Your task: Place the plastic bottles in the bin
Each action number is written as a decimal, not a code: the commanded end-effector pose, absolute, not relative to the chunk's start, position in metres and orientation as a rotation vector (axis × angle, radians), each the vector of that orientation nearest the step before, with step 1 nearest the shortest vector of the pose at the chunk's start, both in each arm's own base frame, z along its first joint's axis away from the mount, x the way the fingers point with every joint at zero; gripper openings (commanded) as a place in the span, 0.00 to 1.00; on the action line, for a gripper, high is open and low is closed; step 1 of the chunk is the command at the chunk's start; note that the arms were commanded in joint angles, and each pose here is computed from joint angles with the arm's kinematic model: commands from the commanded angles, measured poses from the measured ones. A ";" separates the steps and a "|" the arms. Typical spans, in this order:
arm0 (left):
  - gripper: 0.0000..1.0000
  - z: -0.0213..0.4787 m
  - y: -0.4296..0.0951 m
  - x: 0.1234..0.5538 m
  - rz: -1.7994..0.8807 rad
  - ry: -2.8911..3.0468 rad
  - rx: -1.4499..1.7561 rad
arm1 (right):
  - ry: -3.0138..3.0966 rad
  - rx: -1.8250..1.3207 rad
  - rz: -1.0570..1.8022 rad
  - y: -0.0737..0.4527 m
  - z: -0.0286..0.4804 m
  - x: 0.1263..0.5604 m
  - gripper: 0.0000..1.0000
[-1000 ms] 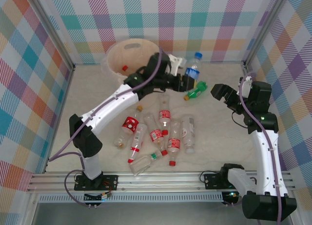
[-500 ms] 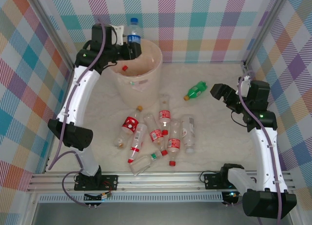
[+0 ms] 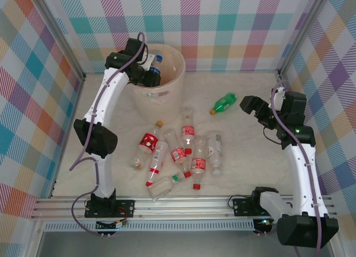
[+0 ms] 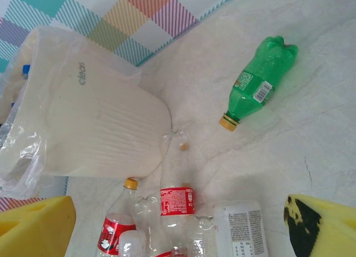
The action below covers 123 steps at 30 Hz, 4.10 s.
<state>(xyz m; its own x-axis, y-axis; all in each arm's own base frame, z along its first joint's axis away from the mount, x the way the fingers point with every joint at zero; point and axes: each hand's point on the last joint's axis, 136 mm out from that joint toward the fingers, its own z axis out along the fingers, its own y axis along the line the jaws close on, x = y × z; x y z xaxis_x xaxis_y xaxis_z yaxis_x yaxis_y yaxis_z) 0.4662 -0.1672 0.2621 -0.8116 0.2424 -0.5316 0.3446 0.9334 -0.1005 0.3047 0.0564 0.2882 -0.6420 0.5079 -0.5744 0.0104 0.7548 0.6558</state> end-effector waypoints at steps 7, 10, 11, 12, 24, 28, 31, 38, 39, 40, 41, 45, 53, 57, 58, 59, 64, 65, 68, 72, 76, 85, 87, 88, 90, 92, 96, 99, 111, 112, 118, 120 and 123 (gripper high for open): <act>0.06 0.226 -0.175 0.443 -0.289 2.648 0.570 | 2.182 0.384 0.791 0.054 0.275 0.311 0.96; 0.28 0.221 -0.179 0.442 -0.321 2.642 0.581 | 2.193 0.372 0.761 0.052 0.272 0.312 0.96; 0.34 0.220 -0.180 0.442 -0.326 2.642 0.580 | 2.197 0.376 0.753 0.051 0.270 0.312 0.96; 0.37 0.220 -0.181 0.442 -0.331 2.644 0.579 | 2.197 0.377 0.748 0.050 0.270 0.312 0.96; 0.74 0.225 -0.183 0.447 -0.339 2.620 0.559 | 2.210 0.373 0.757 0.051 0.264 0.318 0.97; 0.78 0.226 -0.182 0.448 -0.333 2.616 0.560 | 2.210 0.374 0.758 0.051 0.264 0.318 0.96; 0.81 0.229 -0.183 0.449 -0.333 2.605 0.558 | 2.211 0.379 0.763 0.052 0.264 0.319 0.97; 0.85 0.260 -0.182 0.462 -0.311 2.513 0.522 | 2.203 0.408 0.758 0.050 0.265 0.319 0.96; 0.86 0.267 -0.182 0.464 -0.307 2.488 0.515 | 2.203 0.416 0.754 0.049 0.264 0.319 0.96; 0.88 0.276 -0.182 0.467 -0.303 2.459 0.508 | 2.202 0.427 0.752 0.048 0.264 0.320 0.96; 0.89 0.286 -0.182 0.469 -0.303 2.429 0.504 | 2.203 0.441 0.749 0.047 0.263 0.321 0.97; 0.94 0.320 -0.178 0.471 -0.268 2.344 0.504 | 2.193 0.492 0.775 0.046 0.258 0.327 0.97; 1.00 0.380 -0.166 0.442 -0.175 2.199 0.475 | 2.212 0.651 0.716 0.041 0.222 0.352 0.99; 1.00 0.394 -0.177 0.397 -0.139 2.115 0.507 | 2.255 0.685 0.656 0.045 0.206 0.370 1.00; 1.00 0.394 -0.178 0.384 -0.154 2.105 0.494 | 2.283 0.685 0.647 0.047 0.200 0.376 1.00; 1.00 0.395 -0.179 0.370 -0.179 2.091 0.486 | 2.313 0.679 0.636 0.051 0.194 0.382 1.00; 0.99 0.365 -0.164 0.319 -0.192 2.091 0.360 | 2.401 0.636 0.594 0.061 0.177 0.412 1.00; 0.99 0.358 -0.160 0.312 -0.204 2.093 0.324 | 2.411 0.631 0.589 0.062 0.175 0.418 1.00; 0.98 0.336 -0.156 0.292 -0.285 2.105 0.232 | 2.431 0.627 0.566 0.065 0.169 0.437 1.00; 0.98 0.306 -0.166 0.272 -0.406 2.133 0.188 | 2.475 0.622 0.519 0.073 0.158 0.458 0.99; 0.98 0.270 -0.181 0.257 -0.526 2.184 0.179 | 2.523 0.637 0.469 0.079 0.140 0.475 0.99; 0.98 0.225 -0.183 0.239 -0.657 2.230 0.099 | 2.587 0.699 0.405 0.083 0.101 0.503 0.99; 0.98 0.218 -0.182 0.238 -0.657 2.240 0.094 | 2.605 0.704 0.385 0.083 0.094 0.507 0.99; 0.98 0.214 -0.183 0.237 -0.661 2.244 0.090 | 2.611 0.710 0.376 0.083 0.090 0.509 0.99; 0.98 0.211 -0.184 0.237 -0.678 2.243 0.088 | 2.621 0.720 0.363 0.083 0.081 0.512 0.99; 0.98 0.208 -0.186 0.236 -0.688 2.248 0.087 | 2.625 0.727 0.362 0.083 0.076 0.516 0.99; 0.98 0.203 -0.190 0.235 -0.704 2.260 0.100 | 2.634 0.739 0.366 0.086 0.064 0.521 1.00; 0.98 0.202 -0.191 0.235 -0.704 2.265 0.107 | 2.640 0.745 0.362 0.086 0.056 0.523 0.97; 0.97 0.226 -0.203 0.243 -0.749 2.225 0.138 | 2.607 0.694 0.342 0.082 0.070 0.521 0.67; 0.97 0.229 -0.207 0.243 -0.776 2.215 0.143 | 2.602 0.674 0.346 0.083 0.076 0.521 0.64; 0.98 0.248 -0.233 0.245 -0.933 2.147 0.198 | 2.552 0.539 0.382 0.086 0.113 0.513 0.62; 1.00 0.255 -0.242 0.245 -0.986 2.131 0.225 | 2.522 0.471 0.452 0.094 0.132 0.507 0.61; 1.00 0.270 -0.259 0.246 -1.095 2.085 0.259 | 2.469 0.356 0.585 0.110 0.163 0.493 0.58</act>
